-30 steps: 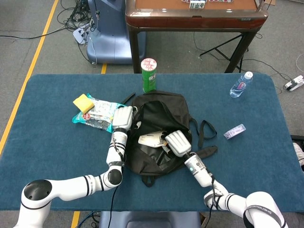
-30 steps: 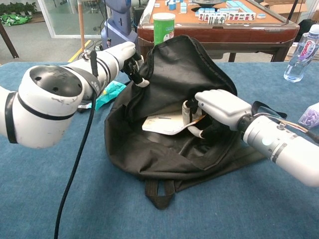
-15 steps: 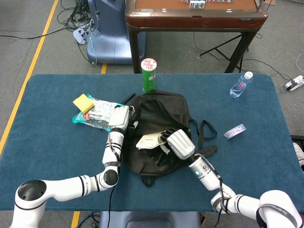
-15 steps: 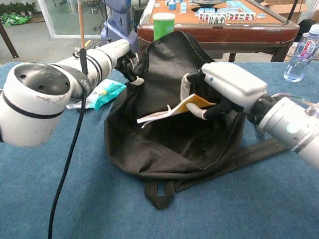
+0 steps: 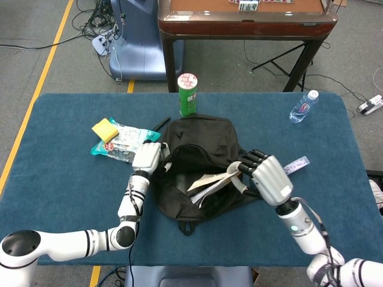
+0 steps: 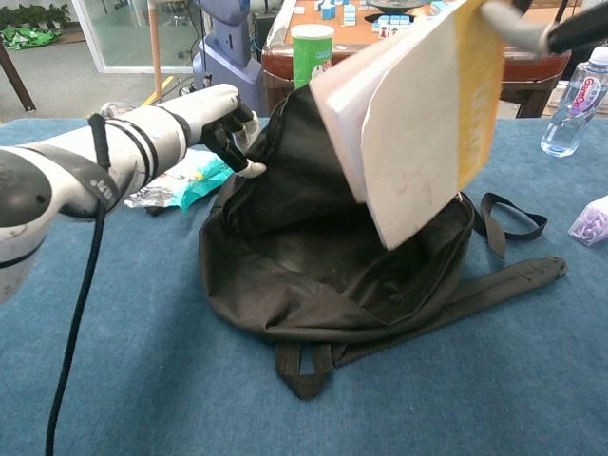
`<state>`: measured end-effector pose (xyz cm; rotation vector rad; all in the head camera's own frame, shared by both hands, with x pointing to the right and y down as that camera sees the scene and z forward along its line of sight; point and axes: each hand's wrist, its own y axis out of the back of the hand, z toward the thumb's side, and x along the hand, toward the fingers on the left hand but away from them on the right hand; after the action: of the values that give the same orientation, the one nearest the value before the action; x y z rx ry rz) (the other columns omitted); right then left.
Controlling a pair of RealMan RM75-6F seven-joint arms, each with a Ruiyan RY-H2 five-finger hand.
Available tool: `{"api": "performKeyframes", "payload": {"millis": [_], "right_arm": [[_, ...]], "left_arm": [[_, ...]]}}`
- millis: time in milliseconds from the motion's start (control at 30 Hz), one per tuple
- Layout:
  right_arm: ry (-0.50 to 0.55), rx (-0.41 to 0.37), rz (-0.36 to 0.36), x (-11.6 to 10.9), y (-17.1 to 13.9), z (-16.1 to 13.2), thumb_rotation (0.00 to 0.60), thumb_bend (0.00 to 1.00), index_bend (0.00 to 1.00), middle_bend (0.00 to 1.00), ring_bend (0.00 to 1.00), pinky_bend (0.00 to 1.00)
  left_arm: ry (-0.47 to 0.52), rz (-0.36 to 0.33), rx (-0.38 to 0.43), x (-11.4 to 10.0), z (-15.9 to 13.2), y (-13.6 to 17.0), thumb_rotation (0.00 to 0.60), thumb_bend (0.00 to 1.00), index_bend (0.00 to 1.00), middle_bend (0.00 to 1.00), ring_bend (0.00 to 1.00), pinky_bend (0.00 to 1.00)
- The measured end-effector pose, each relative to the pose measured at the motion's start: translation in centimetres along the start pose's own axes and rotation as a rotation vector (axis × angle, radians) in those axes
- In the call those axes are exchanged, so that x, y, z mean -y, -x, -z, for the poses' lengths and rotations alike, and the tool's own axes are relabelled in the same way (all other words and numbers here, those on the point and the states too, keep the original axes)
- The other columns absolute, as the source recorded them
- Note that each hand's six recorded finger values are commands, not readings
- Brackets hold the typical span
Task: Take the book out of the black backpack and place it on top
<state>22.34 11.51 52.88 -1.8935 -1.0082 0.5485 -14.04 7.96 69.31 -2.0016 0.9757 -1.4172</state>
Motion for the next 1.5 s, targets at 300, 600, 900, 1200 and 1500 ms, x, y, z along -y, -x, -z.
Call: {"api": "performKeyframes", "payload": {"millis": [300,600,900,1200,1500], "right_arm": [[-0.01,0.076,0.084,-5.4,-1.2,1.6,0.6,0.45,0.81,0.63,0.51,0.48],[0.002,0.103,0.065,-5.1,-1.5,2.4,0.6,0.45,0.81,0.63,0.51,0.48],[-0.021,0.141,0.018,-3.0,-0.6,3.7,0.6,0.45,0.81,0.63,0.51,0.48],[-0.097,0.15,-0.005,0.9,2.8,6.4,0.6,0.44,0.81,0.63,0.51,0.48],[-0.133,0.132,-0.162,8.4,5.5,6.8,0.6,0.36,0.42,0.34,0.29,0.37]], "left_arm": [[-0.069,0.142,0.108,0.3,-0.3,4.5,0.6,0.32,0.28,0.39,0.29,0.14],[-0.133,0.166,0.173,-2.5,1.5,9.6,0.6,0.32,0.18,0.37,0.28,0.14],[-0.082,0.055,0.125,-5.8,5.1,10.9,0.6,0.32,0.17,0.35,0.27,0.14],[-0.077,-0.008,0.027,-7.6,10.0,11.2,0.6,0.32,0.17,0.35,0.27,0.14],[-0.077,-0.019,-0.005,-8.3,11.7,11.5,0.6,0.32,0.17,0.35,0.27,0.14]]}}
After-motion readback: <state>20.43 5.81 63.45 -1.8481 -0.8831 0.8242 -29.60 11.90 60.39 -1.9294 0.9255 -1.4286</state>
